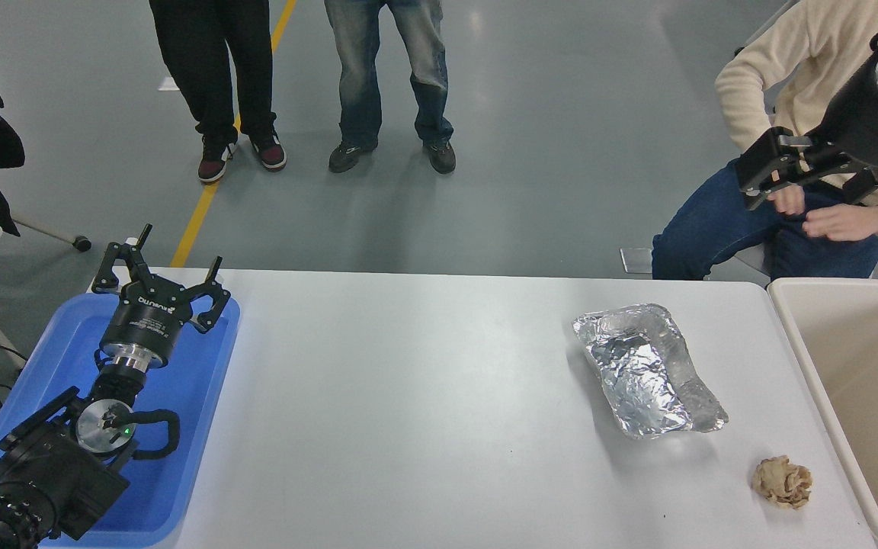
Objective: Pick up foil plate and place in dustbin
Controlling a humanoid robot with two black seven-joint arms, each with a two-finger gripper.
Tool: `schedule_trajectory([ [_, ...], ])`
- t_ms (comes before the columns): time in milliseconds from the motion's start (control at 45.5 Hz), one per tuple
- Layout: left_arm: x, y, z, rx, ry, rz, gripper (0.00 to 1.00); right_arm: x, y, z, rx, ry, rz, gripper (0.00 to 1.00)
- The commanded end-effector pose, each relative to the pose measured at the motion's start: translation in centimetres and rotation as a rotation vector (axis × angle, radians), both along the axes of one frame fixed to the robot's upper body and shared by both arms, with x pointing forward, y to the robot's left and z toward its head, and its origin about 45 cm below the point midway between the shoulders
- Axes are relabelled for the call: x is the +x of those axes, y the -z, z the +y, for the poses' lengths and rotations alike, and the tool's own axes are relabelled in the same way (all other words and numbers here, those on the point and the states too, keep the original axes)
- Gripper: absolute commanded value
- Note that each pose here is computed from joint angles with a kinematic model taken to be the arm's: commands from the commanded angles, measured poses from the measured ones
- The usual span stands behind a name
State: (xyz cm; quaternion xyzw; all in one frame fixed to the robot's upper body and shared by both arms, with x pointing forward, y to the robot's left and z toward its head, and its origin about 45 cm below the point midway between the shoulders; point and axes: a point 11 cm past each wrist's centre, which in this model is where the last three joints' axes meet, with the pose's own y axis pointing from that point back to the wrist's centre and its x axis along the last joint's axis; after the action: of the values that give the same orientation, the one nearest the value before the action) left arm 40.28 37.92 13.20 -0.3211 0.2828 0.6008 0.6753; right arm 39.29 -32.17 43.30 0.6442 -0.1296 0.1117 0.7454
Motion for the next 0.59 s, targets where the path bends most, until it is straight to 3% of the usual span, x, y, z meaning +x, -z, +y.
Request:
schedule_trajectory([
  [0, 0.0, 0.0, 0.0, -0.001, 0.0, 0.0, 1.0, -0.1, 0.7, -0.7, 0.039, 0.022, 0.008, 1.0],
  [418, 0.0, 0.0, 0.0, -0.001, 0.0, 0.0, 1.0, -2.8, 11.0, -3.2, 0.059, 0.086, 0.255, 1.0],
  [571, 0.0, 0.0, 0.0, -0.001, 0.0, 0.0, 1.0, -2.5, 14.4, -3.8, 0.058, 0.082, 0.192, 1.0],
])
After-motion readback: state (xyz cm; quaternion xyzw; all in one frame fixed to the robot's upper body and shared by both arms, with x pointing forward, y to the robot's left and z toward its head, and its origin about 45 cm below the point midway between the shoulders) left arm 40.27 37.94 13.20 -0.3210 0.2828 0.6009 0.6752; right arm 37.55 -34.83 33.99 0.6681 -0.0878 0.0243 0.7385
